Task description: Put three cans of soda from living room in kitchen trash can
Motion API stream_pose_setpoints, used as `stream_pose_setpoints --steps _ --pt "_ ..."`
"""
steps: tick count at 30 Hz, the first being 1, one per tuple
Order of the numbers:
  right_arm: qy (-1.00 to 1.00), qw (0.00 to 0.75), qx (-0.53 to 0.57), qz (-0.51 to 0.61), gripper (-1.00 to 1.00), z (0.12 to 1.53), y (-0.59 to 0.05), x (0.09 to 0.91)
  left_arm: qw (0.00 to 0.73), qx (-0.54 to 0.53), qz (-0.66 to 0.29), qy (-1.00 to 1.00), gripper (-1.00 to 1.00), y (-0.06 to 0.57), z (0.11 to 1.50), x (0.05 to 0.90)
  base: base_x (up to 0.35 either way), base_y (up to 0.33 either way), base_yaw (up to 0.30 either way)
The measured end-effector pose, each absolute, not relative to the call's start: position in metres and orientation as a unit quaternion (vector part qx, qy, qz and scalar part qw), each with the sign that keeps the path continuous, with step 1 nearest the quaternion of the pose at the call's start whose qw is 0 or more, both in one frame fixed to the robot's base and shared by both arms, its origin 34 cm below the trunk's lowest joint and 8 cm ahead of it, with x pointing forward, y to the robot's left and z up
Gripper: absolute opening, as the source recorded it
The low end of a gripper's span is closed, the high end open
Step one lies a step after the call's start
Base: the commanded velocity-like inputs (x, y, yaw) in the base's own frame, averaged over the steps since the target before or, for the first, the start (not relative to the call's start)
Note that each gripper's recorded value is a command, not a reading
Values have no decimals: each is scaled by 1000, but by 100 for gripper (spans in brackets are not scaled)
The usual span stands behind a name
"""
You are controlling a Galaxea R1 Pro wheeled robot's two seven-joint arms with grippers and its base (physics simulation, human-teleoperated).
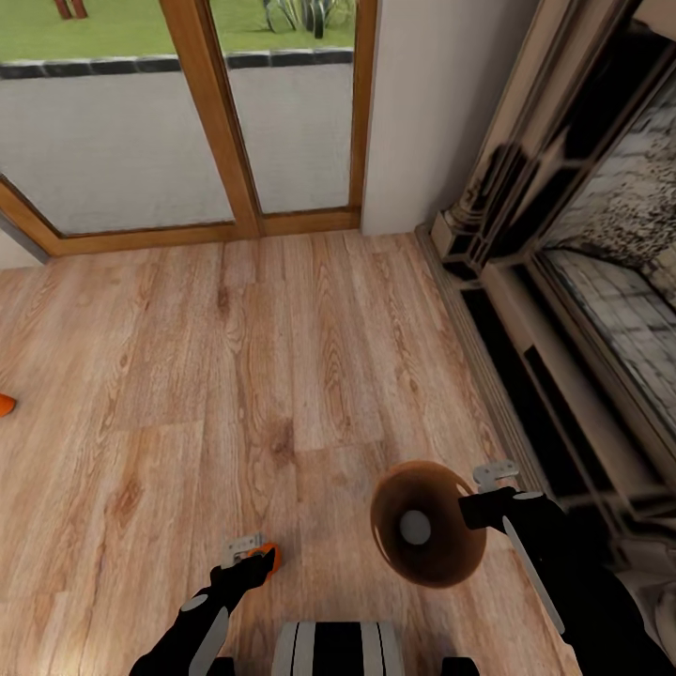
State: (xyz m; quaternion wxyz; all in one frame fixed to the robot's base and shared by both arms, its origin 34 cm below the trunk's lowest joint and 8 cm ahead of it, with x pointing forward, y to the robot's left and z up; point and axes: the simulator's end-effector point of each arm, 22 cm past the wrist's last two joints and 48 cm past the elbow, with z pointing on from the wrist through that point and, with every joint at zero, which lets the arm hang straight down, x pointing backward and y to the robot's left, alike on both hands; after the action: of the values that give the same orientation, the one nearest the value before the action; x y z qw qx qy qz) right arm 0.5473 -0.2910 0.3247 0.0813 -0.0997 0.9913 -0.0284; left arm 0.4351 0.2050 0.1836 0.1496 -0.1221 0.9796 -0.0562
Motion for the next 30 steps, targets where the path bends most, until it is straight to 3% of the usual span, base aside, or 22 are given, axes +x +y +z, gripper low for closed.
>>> stream_pose_setpoints --steps 30 --pt "992 77 -101 -28 -100 295 -291 539 145 -123 -56 980 100 205 155 426 0 0 0"
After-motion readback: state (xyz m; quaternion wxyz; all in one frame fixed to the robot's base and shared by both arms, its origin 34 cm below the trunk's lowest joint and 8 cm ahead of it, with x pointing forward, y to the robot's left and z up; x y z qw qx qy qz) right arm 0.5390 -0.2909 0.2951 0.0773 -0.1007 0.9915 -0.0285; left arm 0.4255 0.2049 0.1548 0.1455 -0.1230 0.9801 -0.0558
